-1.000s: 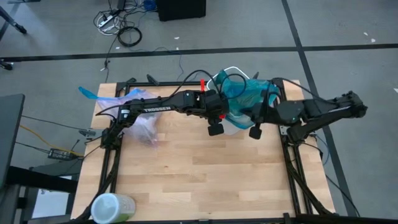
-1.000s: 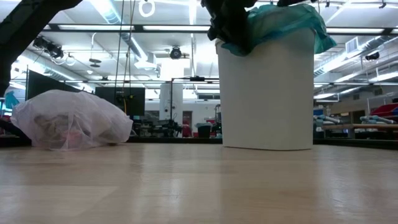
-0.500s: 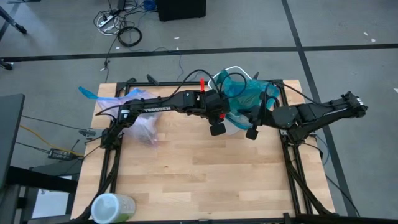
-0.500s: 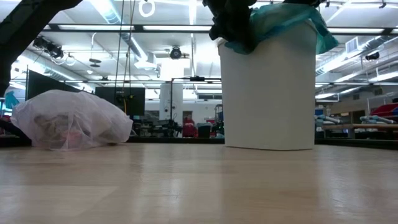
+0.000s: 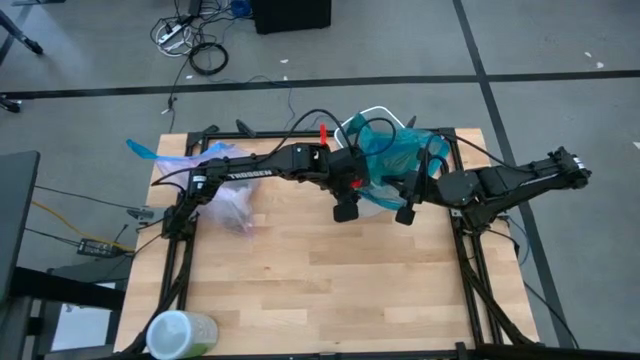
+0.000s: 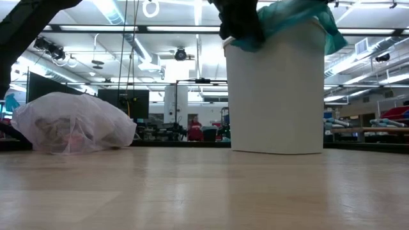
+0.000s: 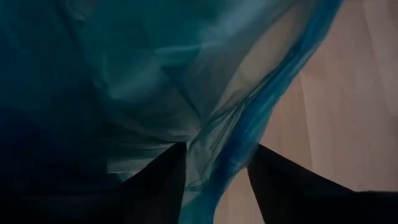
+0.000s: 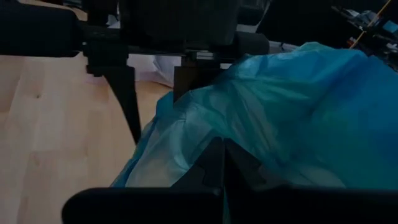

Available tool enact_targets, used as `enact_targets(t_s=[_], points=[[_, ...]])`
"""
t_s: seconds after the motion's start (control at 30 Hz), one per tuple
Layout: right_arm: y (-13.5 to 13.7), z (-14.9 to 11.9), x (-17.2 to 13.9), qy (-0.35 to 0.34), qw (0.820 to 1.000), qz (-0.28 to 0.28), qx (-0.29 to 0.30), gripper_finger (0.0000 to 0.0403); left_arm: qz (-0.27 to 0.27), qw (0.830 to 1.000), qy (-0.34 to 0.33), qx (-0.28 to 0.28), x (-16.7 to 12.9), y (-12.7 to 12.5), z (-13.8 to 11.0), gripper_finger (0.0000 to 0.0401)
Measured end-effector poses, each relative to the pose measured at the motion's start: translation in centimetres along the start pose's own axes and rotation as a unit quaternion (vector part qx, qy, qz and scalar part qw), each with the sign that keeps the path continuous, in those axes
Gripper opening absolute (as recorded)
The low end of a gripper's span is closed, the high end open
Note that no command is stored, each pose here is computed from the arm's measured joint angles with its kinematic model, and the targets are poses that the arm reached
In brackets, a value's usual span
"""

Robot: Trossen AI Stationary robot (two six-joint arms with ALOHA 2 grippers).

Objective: Place trash/remove bag and relplace
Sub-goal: Put the blue trash bag into the white trash bin

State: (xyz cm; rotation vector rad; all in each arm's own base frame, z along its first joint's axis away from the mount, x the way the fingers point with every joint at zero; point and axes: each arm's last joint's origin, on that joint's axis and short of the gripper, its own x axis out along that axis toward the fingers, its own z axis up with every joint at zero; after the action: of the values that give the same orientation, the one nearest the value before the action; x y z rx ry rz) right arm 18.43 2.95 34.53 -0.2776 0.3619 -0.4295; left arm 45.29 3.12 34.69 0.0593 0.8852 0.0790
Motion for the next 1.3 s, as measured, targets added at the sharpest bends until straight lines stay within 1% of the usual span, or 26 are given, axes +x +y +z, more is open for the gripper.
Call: enact_targets(t_s=[0.1,0.2,0.3,0.47,0.57,0.97,1.07,1.2,1.23,1.3], points=[[0.0,0.0,0.0,0.000,1.000,0.004,0.001,0.0000,-0.006,1.000,-0.001,0.013,0.0,0.0,0.0,0.0198],[0.0,0.0,0.0,0.000,1.000,0.004,0.001,0.0000,-0.003,1.000,-0.003,0.004,0.0,0.0,0.1,0.0220],[0.0,0.0,0.0,0.001,1.000,0.004,0.000,0.0000,-0.004,1.000,0.003,0.001,-0.3,-0.1,-0.1,0.0231],[0.1,-0.1,0.0,0.002,1.000,0.004,-0.001,0.0000,-0.006,1.000,-0.008,0.002,-1.9,-0.4,0.1,0.0234],[0.1,-0.2,0.0,0.006,1.000,0.004,-0.004,0.0000,-0.006,1.000,-0.010,-0.006,-2.5,-0.4,0.1,0.0234],[0.0,-0.2,0.1,0.008,1.000,0.004,-0.004,0.0000,-0.027,0.999,-0.016,-0.005,-3.1,-1.2,0.2,0.0234],[0.0,-0.2,0.1,0.006,1.000,0.004,-0.003,0.0000,-0.027,0.999,-0.036,-0.016,-4.7,-1.3,0.8,0.0234],[0.0,0.3,0.0,-0.012,1.000,0.002,-0.009,0.0000,-0.019,0.995,-0.093,-0.024,-8.0,-1.5,1.8,0.0234],[-0.1,0.6,-0.1,-0.020,1.000,0.001,-0.015,0.0000,-0.011,0.994,-0.106,-0.025,-8.8,-1.5,1.9,0.0234],[-0.3,1.1,-0.3,-0.033,0.999,0.001,-0.030,0.0000,0.024,0.992,-0.123,-0.027,-10.1,-1.4,2.0,0.0234]])
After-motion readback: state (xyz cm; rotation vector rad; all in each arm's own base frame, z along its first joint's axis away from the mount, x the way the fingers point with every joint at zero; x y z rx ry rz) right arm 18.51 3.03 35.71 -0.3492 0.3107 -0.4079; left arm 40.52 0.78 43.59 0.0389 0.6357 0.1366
